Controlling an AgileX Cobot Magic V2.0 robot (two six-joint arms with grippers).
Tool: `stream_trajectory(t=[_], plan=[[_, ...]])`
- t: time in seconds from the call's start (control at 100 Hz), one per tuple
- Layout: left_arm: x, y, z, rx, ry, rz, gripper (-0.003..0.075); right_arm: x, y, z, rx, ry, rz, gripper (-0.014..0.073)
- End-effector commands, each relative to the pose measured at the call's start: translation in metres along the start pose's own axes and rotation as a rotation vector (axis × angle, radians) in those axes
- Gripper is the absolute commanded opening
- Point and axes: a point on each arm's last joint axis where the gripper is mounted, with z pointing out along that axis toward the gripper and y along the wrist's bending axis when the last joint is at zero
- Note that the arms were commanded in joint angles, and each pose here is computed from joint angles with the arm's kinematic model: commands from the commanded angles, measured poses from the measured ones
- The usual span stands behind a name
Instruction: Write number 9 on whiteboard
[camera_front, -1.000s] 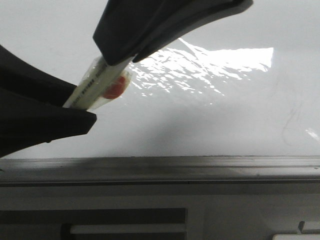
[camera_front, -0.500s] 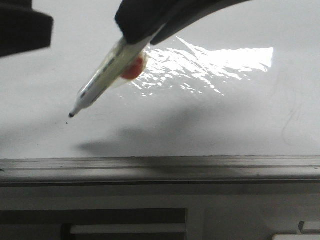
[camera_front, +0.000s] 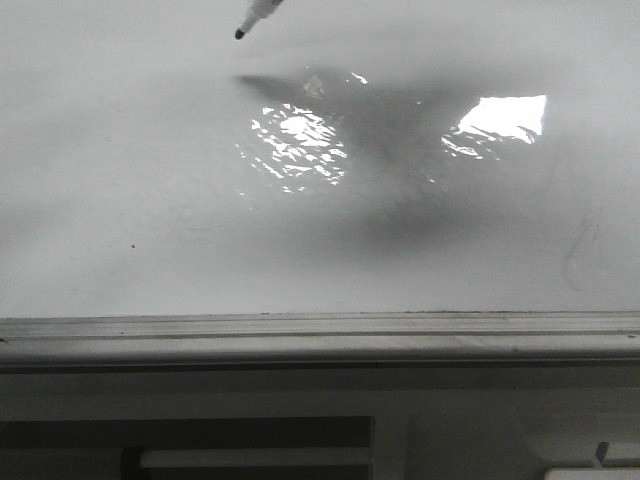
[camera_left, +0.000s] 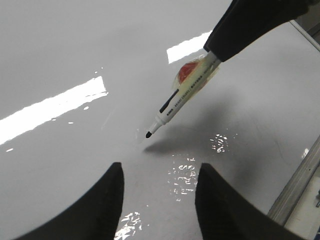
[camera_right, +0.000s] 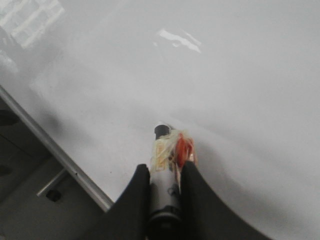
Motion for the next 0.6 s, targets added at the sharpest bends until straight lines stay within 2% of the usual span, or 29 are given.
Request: stream_trajectory(t=[0.0,0.11,0.2,0.36,0.59], plan=[[-0.015,0.005,0.001,-0.039,-0.088,-0.009,0.0314,-0.016,-0.008,0.0,0.032,-0.066,0.019,-0.006],[-0.015,0.005,0.001,-0.039,-0.088,-0.009,0.0314,-0.018,-0.012,0.015,0.043,-0.038,0.027,-0.006],[-0.015,0.005,0.001,-0.04,-0.09,-0.009,0.0314,-0.016,-0.006,0.03,0.019,0.016,0.02,-0.0061],[-0.016,0.005,0.001,-0.041,-0.092,-0.009,0.0314,-0.006,0.004,0.028,0.005,0.115,-0.026,-0.0061],[-0.016,0.005,0.001,-0.041,-0.092,-0.009,0.0314,-0.031,-0.01,0.003,0.08,-0.017,-0.019,-0.0061]])
